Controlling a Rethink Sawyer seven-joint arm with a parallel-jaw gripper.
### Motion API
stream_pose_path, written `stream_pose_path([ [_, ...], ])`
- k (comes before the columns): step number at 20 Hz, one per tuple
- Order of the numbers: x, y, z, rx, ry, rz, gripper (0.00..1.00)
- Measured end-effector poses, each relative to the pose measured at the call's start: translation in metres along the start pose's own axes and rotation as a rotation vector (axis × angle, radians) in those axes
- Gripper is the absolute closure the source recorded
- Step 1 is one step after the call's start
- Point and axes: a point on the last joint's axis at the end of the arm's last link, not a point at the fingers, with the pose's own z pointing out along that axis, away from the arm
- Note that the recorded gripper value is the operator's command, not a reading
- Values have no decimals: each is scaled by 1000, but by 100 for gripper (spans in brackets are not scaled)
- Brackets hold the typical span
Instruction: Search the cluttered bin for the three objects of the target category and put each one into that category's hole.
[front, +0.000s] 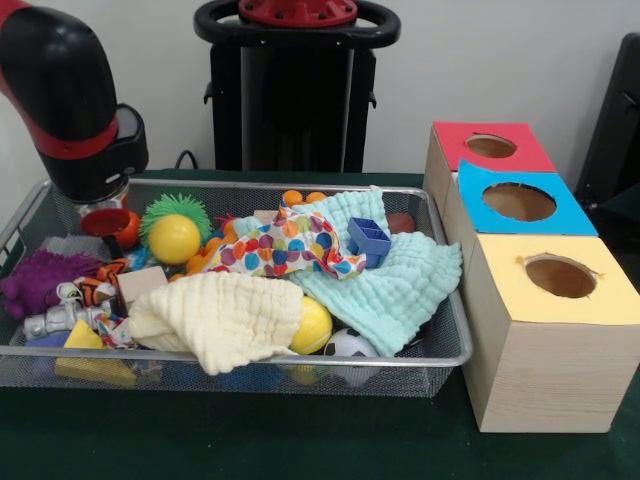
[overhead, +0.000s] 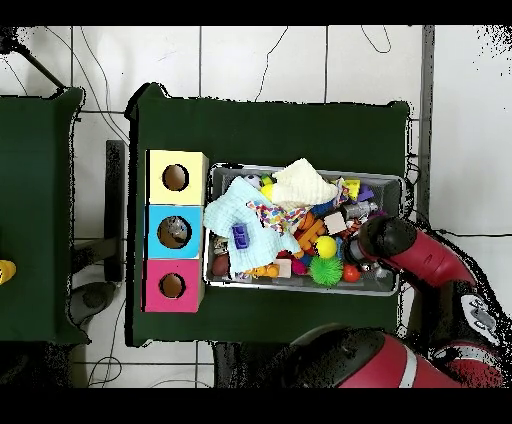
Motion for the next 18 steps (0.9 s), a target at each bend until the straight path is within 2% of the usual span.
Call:
stream_pose_path([
  [8, 6, 12, -5, -4, -16, -22, 0],
  [18, 5, 20, -8, -10, -30, -32, 0],
])
